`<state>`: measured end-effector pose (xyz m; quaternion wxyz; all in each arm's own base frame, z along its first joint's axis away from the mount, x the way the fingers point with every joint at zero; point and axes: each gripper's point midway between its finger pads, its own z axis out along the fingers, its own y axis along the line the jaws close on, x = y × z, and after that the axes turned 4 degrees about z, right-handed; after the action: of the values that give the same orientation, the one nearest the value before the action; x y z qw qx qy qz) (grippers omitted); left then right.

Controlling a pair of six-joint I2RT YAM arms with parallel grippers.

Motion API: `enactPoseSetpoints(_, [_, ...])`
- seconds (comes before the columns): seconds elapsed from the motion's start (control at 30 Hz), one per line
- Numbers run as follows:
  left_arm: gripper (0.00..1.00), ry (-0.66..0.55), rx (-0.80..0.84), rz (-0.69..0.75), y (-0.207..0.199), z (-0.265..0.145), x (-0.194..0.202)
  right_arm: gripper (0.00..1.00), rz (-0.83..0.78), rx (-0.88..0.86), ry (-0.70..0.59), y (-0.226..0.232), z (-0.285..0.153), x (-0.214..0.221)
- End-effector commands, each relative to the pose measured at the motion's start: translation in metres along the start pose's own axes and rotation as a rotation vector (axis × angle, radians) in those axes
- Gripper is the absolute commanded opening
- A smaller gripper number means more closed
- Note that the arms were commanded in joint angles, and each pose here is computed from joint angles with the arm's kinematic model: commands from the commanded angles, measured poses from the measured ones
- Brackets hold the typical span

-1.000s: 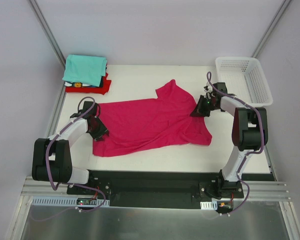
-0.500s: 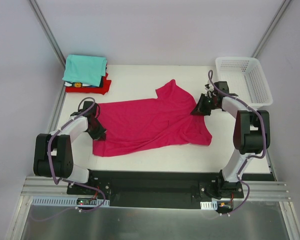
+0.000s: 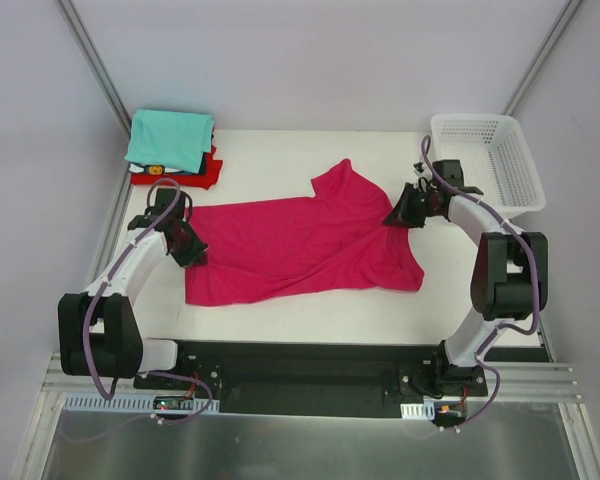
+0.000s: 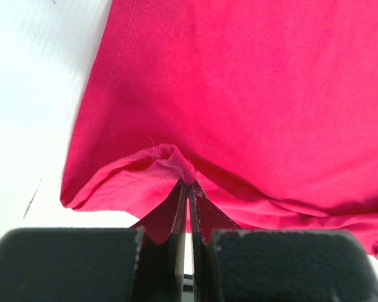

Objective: Fold and stack the t-shirts

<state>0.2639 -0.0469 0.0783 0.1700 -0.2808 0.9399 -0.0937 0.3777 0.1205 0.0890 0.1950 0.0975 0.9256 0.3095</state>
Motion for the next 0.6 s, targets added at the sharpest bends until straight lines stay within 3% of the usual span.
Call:
enactPoseSetpoints(0.0, [0.0, 0.015, -0.008, 0.024, 0.005, -0.015, 0.004, 0.01, -0.028, -0.026, -0.04, 0.017, -0.018, -0.003])
enactPoseSetpoints(0.33, [0.0, 0.032, -0.036, 0.047, 0.027, -0.026, 0.031, 0.01, -0.036, 0.01, -0.127, 0.021, -0.05, -0.006])
enactPoseSetpoints(0.57, [0.0, 0.047, 0.04, 0.027, 0.015, -0.035, 0.038, 0.01, -0.048, -0.064, -0.119, 0.048, -0.068, 0.004])
